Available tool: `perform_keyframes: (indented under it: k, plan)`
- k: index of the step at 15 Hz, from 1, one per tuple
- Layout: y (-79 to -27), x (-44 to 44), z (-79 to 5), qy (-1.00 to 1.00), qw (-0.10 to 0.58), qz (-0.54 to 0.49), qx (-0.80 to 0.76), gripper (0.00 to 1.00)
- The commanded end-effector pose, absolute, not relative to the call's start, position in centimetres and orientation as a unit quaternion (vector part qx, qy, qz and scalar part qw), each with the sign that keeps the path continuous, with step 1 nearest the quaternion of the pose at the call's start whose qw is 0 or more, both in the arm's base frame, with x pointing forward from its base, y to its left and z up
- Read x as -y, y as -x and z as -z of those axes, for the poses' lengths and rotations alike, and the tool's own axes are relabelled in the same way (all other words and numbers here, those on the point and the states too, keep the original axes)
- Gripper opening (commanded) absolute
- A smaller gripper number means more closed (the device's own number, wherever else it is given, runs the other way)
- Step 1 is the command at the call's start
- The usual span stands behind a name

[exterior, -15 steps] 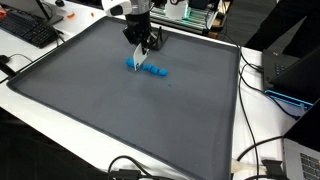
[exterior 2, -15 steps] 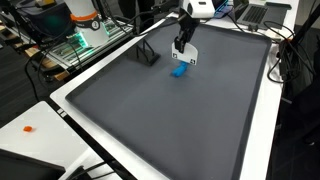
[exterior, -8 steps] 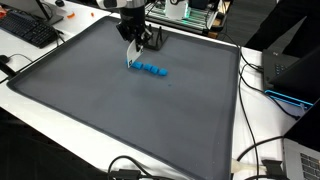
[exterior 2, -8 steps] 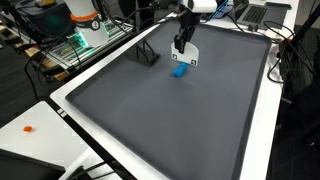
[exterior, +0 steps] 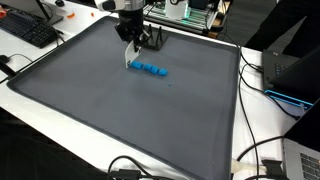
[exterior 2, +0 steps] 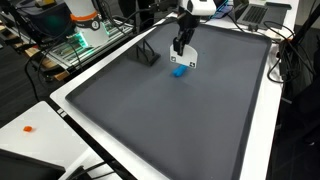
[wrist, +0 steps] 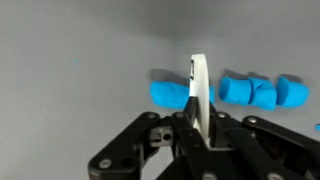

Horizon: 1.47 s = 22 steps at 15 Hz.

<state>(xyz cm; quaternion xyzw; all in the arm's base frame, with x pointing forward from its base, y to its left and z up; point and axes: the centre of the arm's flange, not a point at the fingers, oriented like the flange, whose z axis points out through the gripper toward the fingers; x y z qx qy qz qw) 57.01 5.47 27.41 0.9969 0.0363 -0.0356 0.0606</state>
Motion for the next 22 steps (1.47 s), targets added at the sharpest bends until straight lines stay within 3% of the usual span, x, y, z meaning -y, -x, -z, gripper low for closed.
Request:
perform_keyframes:
  k: [1, 22]
  plan:
    - [-57.4, -5.2, -26.3, -0.996, 0.069, 0.036, -0.036, 0.02]
    - [-57.7, -4.9, -22.4, -0.996, 0.066, 0.056, -0.037, 0.02]
